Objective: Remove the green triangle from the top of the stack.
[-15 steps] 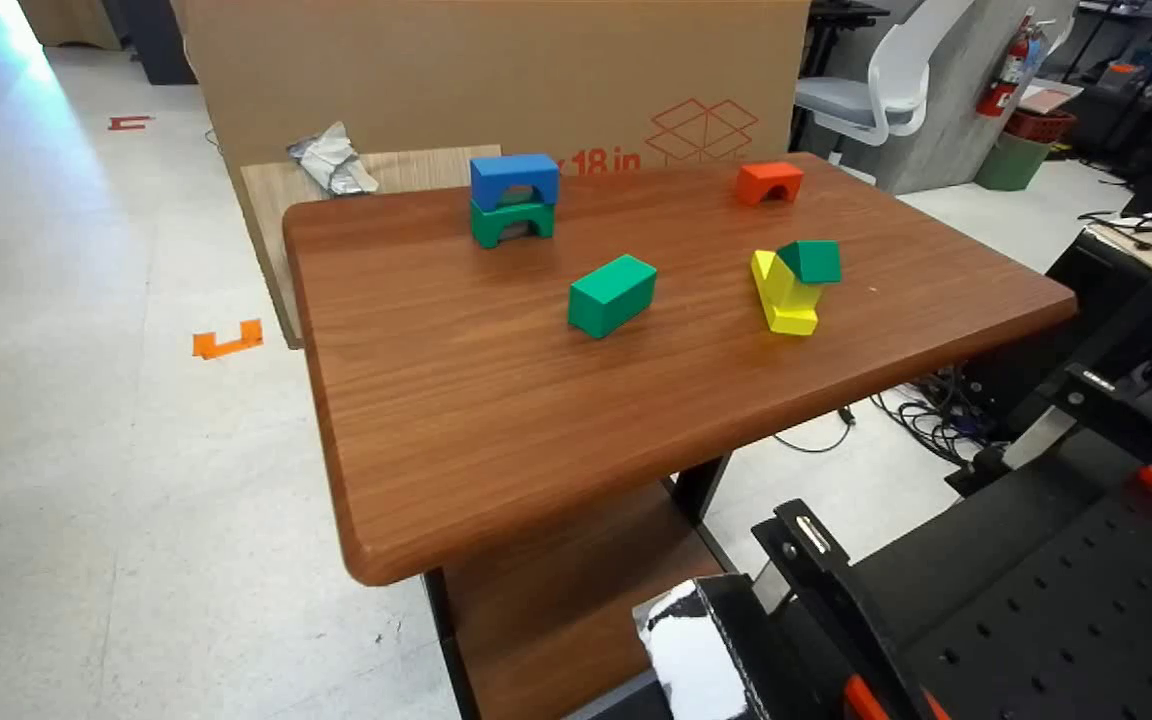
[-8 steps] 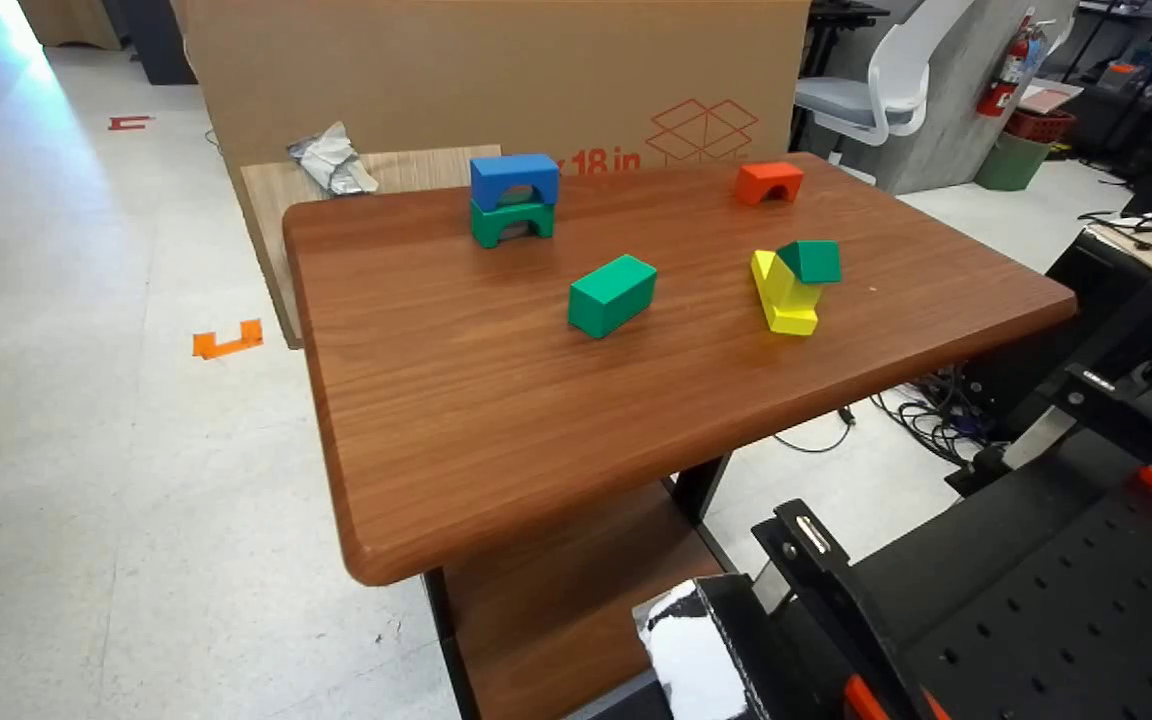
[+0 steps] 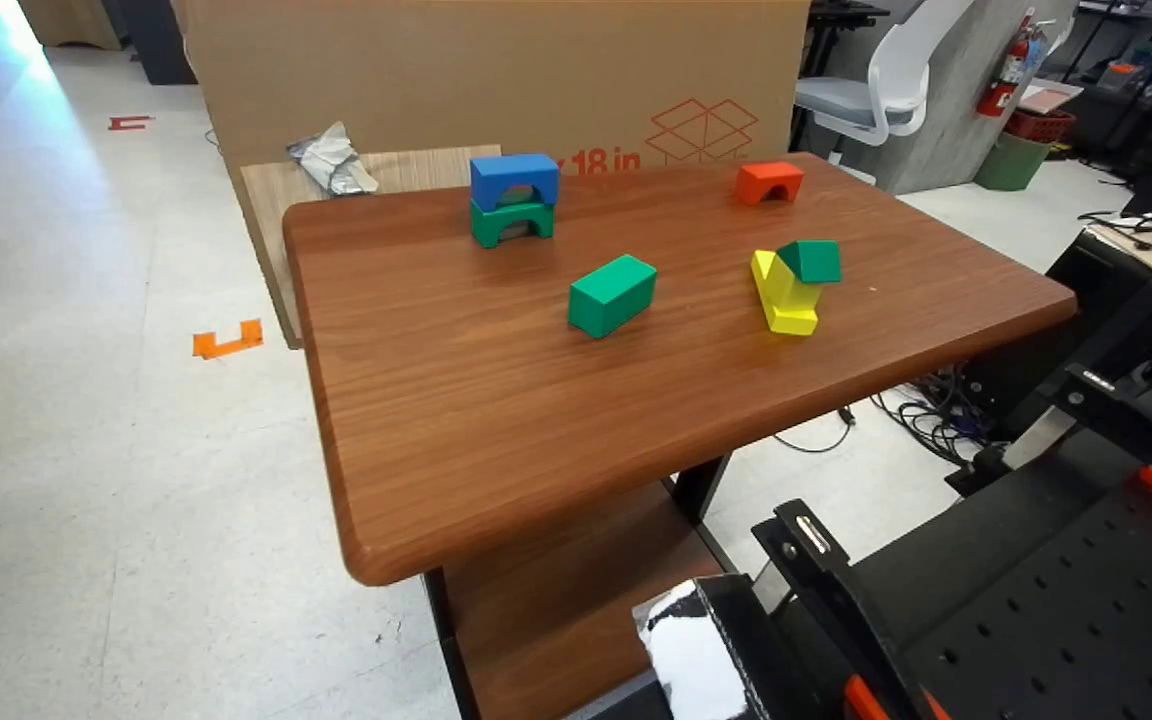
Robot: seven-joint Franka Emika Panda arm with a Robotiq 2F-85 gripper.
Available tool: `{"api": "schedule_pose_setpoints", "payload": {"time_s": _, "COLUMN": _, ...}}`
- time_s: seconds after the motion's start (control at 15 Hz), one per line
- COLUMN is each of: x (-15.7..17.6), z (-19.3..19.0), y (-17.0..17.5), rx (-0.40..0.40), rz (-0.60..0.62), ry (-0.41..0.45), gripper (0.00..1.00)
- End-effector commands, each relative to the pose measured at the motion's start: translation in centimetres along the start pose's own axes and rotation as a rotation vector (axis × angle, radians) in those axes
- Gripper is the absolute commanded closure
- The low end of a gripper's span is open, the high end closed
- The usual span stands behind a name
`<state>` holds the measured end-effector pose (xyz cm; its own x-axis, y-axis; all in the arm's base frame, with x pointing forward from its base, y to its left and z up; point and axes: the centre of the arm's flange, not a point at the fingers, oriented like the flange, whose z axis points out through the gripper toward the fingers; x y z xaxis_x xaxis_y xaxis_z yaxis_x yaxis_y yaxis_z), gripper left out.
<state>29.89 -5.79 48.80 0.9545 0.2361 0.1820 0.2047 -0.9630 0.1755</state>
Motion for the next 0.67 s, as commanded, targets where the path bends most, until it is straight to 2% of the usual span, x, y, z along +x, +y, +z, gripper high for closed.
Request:
{"api": "schedule_pose_setpoints", "payload": {"time_s": 0.0, "x": 0.5, "z": 0.6, "y": 0.2, "rx": 0.01, "rz": -0.017, "ry": -0.015, "gripper": 0.0}}
{"api": "schedule_pose_setpoints", "payload": {"time_s": 0.4, "x": 4.3, "z": 5.5, "y": -0.2, "rx": 0.031, "rz": -0.082, "ry": -0.093, "gripper": 0.0}}
{"api": "schedule_pose_setpoints", "payload": {"time_s": 0.6, "x": 6.7, "z": 8.8, "y": -1.0, "rx": 0.066, "rz": -0.143, "ry": -0.146, "gripper": 0.0}}
